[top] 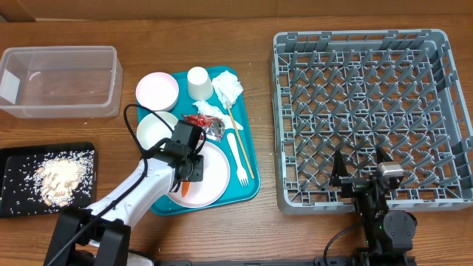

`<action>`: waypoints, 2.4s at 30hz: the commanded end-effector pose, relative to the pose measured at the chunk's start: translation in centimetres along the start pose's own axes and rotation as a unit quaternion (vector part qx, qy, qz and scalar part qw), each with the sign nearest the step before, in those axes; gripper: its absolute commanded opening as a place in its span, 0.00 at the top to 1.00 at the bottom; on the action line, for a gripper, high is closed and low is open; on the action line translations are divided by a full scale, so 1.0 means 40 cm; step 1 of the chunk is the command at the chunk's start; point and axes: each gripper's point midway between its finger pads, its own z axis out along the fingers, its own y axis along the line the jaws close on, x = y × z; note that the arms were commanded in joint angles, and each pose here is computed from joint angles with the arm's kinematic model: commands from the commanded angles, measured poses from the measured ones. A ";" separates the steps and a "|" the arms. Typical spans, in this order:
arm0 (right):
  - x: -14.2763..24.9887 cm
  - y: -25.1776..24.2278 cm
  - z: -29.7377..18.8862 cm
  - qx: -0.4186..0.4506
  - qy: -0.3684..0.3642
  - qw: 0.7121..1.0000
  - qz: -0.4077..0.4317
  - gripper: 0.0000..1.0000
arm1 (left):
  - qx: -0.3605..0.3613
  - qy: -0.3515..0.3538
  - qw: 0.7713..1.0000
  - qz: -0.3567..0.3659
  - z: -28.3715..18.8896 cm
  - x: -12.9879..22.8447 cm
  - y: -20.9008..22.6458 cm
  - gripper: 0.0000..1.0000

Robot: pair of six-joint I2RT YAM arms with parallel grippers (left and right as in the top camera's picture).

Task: Sort waste into correct bins and load items into the dishwasher rack
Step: 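Grasp the carrot with the left gripper and lift it, then carry the carrot left and drop it into the black bin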

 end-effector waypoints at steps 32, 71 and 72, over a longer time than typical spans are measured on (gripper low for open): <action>0.004 -0.005 0.000 0.005 -0.003 1.000 0.002 0.00 | -0.066 -0.065 0.891 -0.445 -0.386 -0.159 0.493 0.96; 0.004 -0.005 0.000 0.005 -0.003 1.000 0.002 0.00 | -0.130 -0.002 0.761 -0.636 -0.175 0.032 0.893 0.85; 0.004 -0.005 0.000 0.005 -0.003 1.000 0.002 0.00 | -0.130 0.002 0.761 -0.636 -0.169 0.034 0.893 0.82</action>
